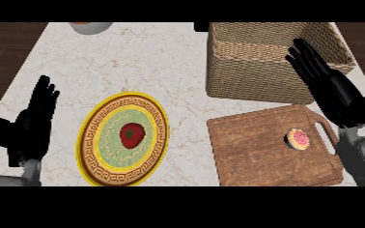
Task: Pick the cupcake from the cutting board and place it in the basket
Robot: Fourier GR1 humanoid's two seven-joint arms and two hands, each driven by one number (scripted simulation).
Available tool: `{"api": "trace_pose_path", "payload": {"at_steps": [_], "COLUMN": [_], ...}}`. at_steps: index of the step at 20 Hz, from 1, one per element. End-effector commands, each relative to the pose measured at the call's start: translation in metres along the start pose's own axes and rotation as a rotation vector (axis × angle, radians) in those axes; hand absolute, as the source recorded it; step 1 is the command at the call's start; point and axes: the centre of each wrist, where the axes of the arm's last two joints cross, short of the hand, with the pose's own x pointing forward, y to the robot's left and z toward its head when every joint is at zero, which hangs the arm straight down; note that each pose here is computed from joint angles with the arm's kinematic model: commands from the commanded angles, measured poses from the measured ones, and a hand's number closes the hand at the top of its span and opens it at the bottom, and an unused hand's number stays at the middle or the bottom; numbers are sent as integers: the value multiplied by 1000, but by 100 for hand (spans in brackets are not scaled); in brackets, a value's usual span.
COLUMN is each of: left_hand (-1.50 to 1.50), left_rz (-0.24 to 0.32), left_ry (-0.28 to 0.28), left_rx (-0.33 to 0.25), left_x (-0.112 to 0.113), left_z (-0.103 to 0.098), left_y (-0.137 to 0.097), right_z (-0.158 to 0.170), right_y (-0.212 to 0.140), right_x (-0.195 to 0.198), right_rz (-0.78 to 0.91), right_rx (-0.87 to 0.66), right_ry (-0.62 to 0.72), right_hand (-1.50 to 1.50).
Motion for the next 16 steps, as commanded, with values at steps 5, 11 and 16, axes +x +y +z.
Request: {"api": "trace_pose_path", "payload": {"at_steps": [5, 11, 16], "left_hand": [0, 0, 0], "left_rz": [-32, -61, -53], "left_ry": [363, 489, 489], "left_rx": [-152, -243, -232], "left_x": [-68, -91, -87], "left_z": [34, 58, 48], "left_y": [-15, 1, 12], "right_z": [-15, -4, 15], "right_y": [-27, 90, 84], "right_x": [5, -24, -6], "right_rz": [-181, 19, 283], "right_rx": [-10, 226, 80], "right_ry": [-212, -278, -129], "right_hand": [150, -150, -150]}}
